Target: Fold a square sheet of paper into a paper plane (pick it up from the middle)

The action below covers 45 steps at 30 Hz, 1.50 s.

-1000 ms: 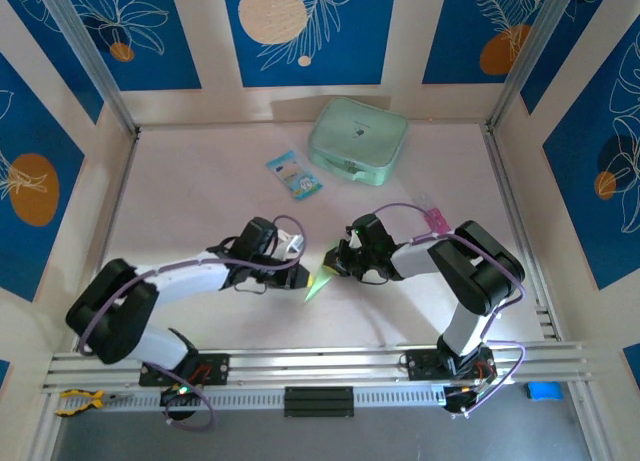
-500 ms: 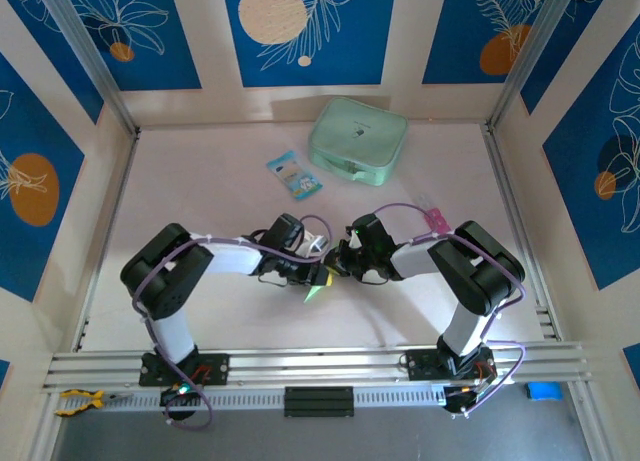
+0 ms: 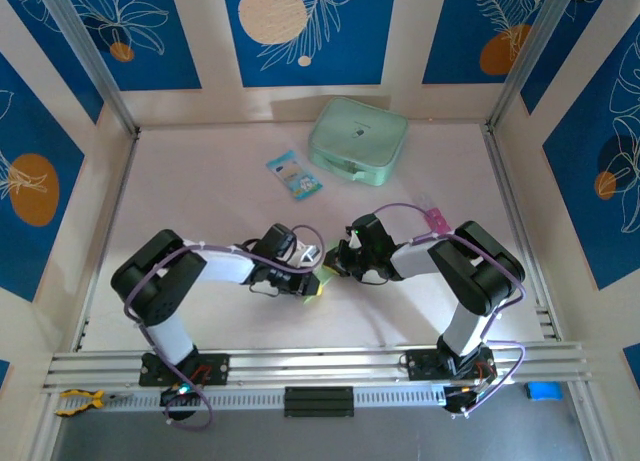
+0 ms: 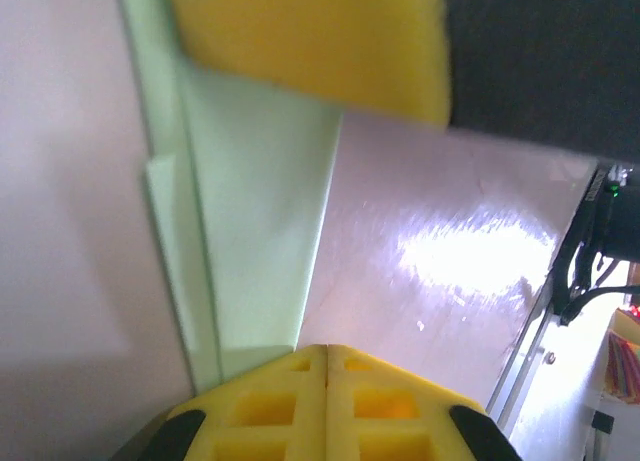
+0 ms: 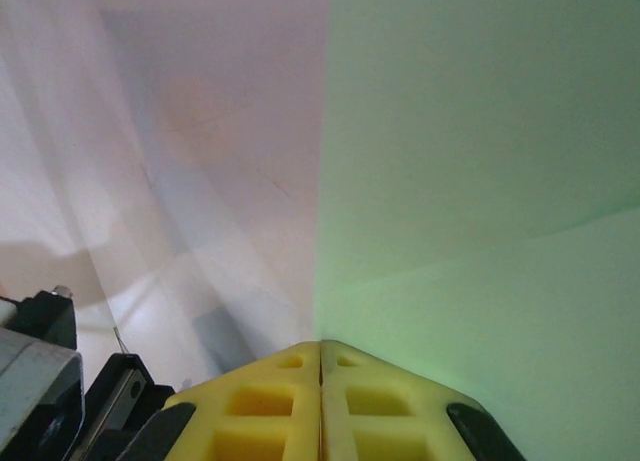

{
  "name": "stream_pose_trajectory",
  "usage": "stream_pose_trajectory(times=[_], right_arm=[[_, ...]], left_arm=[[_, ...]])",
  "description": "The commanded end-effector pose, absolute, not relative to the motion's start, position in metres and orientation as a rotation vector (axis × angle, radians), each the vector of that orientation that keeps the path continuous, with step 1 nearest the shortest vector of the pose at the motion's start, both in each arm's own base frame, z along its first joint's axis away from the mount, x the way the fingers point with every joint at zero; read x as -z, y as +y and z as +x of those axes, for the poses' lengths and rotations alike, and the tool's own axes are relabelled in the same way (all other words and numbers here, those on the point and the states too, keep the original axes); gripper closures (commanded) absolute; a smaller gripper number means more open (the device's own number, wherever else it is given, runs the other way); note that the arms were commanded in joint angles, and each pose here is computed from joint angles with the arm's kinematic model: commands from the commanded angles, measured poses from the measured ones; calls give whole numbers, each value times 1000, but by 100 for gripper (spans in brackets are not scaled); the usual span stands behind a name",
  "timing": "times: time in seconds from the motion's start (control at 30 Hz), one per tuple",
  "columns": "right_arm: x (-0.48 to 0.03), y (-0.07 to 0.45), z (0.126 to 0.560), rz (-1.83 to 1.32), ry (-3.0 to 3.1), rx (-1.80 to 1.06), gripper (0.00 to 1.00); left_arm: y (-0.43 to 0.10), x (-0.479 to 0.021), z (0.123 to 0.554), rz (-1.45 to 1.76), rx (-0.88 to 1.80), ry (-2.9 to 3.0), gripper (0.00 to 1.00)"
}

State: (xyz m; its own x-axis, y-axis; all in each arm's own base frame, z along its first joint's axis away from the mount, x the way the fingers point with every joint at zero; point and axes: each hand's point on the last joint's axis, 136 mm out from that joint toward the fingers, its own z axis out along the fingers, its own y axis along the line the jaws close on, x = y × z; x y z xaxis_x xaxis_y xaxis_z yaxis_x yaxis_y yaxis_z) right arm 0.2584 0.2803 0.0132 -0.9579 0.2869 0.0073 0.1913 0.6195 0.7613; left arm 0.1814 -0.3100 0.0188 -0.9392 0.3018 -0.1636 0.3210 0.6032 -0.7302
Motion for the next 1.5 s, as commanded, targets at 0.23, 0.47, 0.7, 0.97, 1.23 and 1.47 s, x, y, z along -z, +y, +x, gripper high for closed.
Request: stream_pose_trajectory(times=[0.23, 0.47, 0.7, 0.97, 1.23, 1.47], right_arm=[[45, 234, 225, 589, 2929, -921, 90], [44, 235, 225, 587, 2927, -919, 90], [44, 237, 225, 582, 2922, -933, 90], [44, 239, 225, 581, 2923, -941, 90], [42, 238, 226, 581, 2919, -947, 90], [41, 235, 227, 591, 2907, -950, 90]], left_arm=[[-245, 15, 123, 431, 1025, 3104, 100], [-248, -1, 125, 462, 1077, 3022, 100], [-264, -55, 157, 526, 1125, 2711, 100], [-290, -76, 186, 522, 1184, 2603, 100], [-312, -68, 202, 528, 1236, 2619, 100], [-322, -63, 206, 530, 1276, 2630, 100]])
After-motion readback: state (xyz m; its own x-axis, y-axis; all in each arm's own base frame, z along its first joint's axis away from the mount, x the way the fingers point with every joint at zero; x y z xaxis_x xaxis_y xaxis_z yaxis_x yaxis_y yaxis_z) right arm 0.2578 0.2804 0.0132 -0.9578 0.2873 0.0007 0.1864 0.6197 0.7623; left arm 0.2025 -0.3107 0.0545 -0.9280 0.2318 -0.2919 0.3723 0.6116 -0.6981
